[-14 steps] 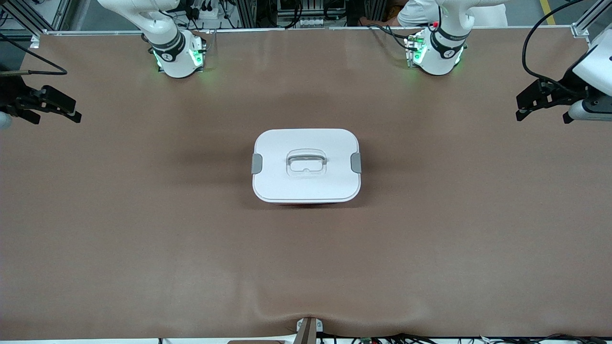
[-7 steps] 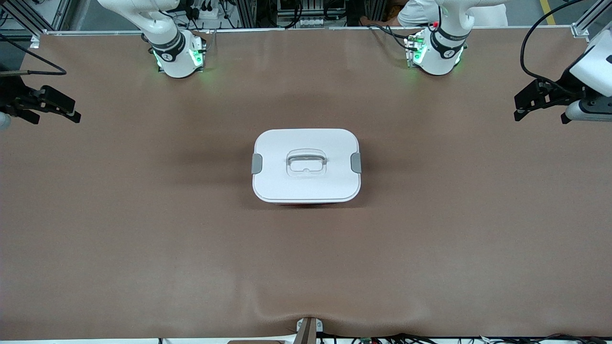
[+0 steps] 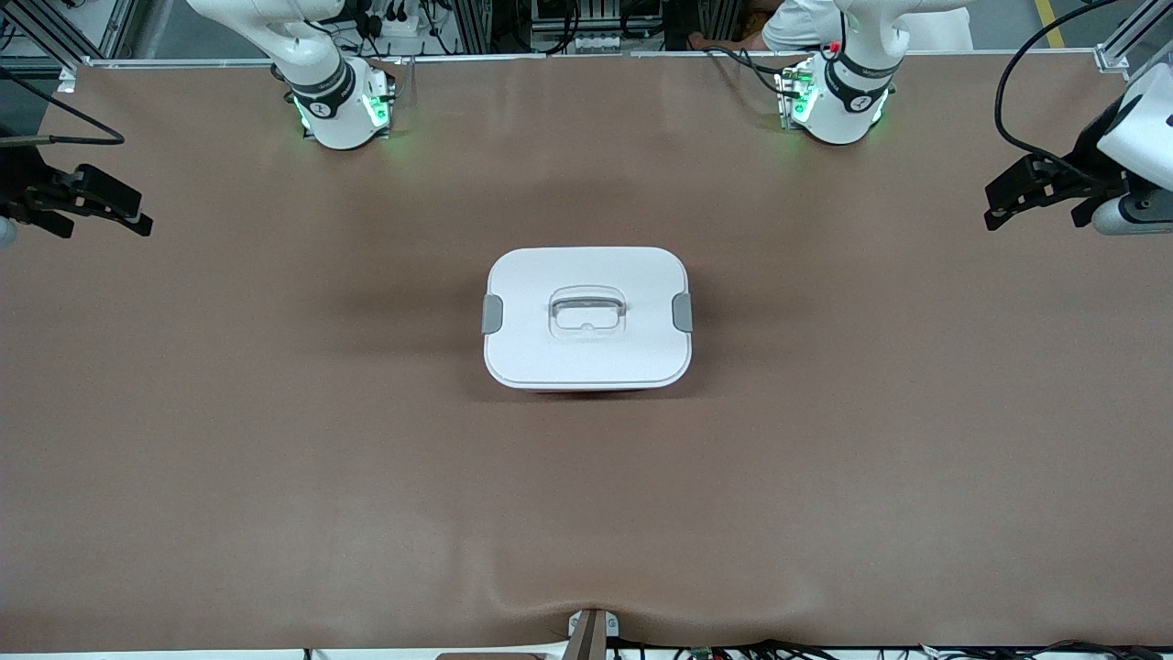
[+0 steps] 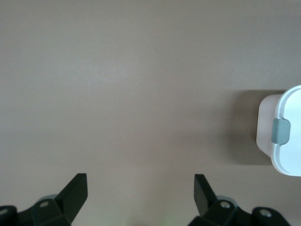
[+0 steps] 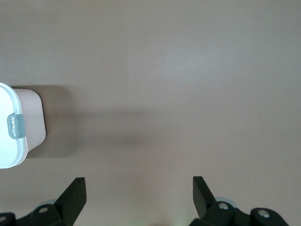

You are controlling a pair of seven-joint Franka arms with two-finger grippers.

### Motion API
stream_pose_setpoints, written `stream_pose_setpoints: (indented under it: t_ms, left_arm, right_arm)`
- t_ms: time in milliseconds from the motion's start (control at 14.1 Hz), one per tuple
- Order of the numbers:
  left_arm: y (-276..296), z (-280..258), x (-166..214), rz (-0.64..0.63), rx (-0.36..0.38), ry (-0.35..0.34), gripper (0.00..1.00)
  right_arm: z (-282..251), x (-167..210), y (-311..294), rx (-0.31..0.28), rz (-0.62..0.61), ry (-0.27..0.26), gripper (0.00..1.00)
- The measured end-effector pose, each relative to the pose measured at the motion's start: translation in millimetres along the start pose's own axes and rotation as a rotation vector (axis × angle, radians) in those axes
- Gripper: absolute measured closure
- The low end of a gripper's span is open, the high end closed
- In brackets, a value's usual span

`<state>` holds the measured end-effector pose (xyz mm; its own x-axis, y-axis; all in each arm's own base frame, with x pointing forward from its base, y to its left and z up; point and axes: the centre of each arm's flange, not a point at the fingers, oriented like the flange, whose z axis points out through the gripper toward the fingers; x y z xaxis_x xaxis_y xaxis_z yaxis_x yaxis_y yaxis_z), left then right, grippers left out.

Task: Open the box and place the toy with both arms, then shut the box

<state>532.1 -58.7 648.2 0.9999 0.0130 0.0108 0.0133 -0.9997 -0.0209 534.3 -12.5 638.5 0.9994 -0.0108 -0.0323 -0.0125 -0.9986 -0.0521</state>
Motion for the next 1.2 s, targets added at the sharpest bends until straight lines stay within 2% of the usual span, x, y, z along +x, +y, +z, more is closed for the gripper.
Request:
stream_pose_setpoints:
  t_ms: [1204]
  left_arm:
    - [-0.8, 6.4, 0.3, -0.005, -0.006, -0.014, 0.00]
  right_arm:
    - [-0.1, 0.0, 6.4, 0.001, 0.012, 0.001, 0.00]
